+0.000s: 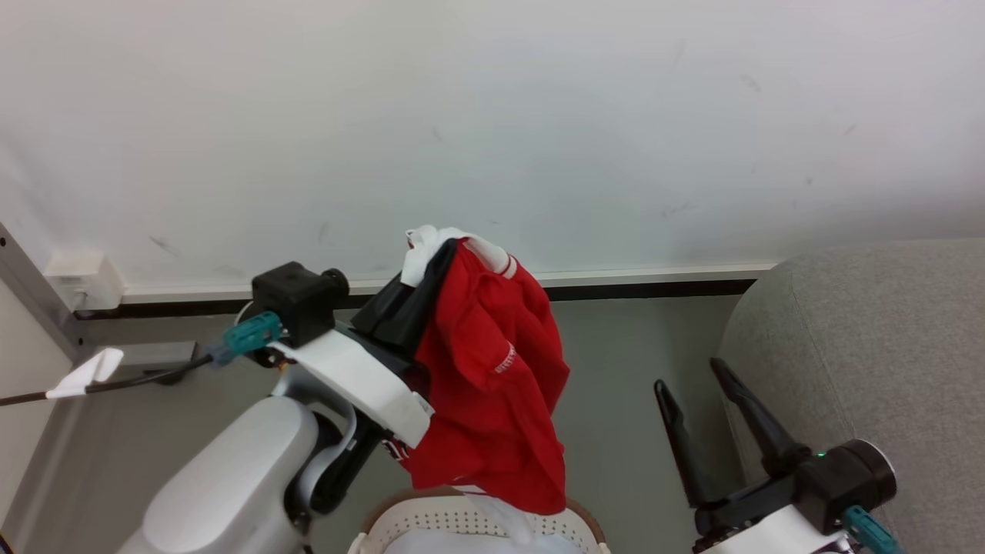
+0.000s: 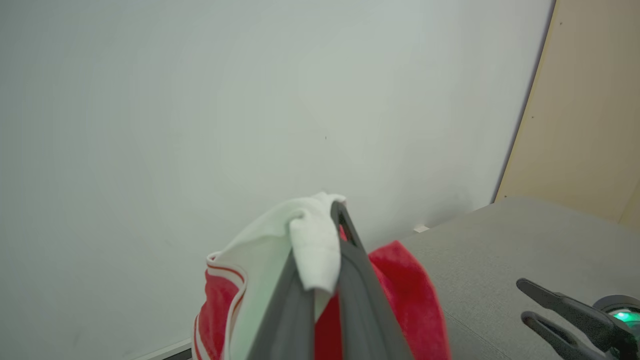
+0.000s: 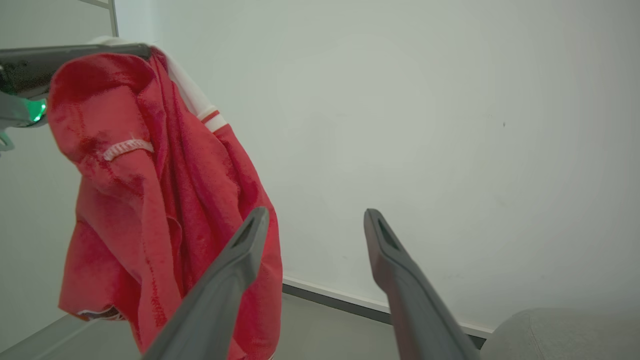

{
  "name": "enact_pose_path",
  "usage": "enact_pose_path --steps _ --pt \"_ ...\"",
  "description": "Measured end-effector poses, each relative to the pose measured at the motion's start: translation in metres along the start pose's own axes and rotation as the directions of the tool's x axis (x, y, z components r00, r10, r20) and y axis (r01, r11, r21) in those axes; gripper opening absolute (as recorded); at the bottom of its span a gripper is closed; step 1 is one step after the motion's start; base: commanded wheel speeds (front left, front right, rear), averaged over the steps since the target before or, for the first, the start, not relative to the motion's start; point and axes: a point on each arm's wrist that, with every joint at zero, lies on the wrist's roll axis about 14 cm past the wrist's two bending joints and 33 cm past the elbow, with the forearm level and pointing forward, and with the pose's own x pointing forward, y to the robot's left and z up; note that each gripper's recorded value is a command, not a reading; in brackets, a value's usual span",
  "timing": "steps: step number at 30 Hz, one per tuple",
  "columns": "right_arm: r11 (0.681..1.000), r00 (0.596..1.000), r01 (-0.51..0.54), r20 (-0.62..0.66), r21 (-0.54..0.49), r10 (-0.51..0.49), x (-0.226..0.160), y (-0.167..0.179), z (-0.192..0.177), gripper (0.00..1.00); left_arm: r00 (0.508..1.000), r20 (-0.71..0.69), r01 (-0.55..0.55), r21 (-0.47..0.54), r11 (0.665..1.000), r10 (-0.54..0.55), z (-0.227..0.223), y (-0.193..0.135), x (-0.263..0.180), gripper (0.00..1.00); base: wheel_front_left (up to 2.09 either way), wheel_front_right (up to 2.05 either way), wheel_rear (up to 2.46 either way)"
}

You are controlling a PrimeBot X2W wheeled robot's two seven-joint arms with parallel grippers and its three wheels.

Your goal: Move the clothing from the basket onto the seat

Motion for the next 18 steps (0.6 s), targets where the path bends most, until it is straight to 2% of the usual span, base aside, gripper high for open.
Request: enact_pose_path --steps 7,12,18 --pt "0.988 0.986 -0.150 -0.081 -0.029 0.148 0.016 0.034 -0.022 1.00 0.999 -0.021 0.043 -0.016 0.999 -0.043 -0.003 -0.016 -0.004 0.00 0.00 0.00 0.00" --pt "0.963 0.943 -0.268 -0.209 -0.015 0.259 0.022 0.067 -0.060 1.00 0.998 -0.031 0.060 -0.029 0.998 -0.061 -0.004 -0.028 -0.011 0.00 0.00 0.00 0.00" --pt "0.941 0.904 -0.339 -0.272 0.011 0.329 0.035 0.095 -0.079 1.00 0.995 -0.044 0.087 -0.041 0.995 -0.088 -0.003 -0.045 -0.021 0.00 0.00 0.00 0.00"
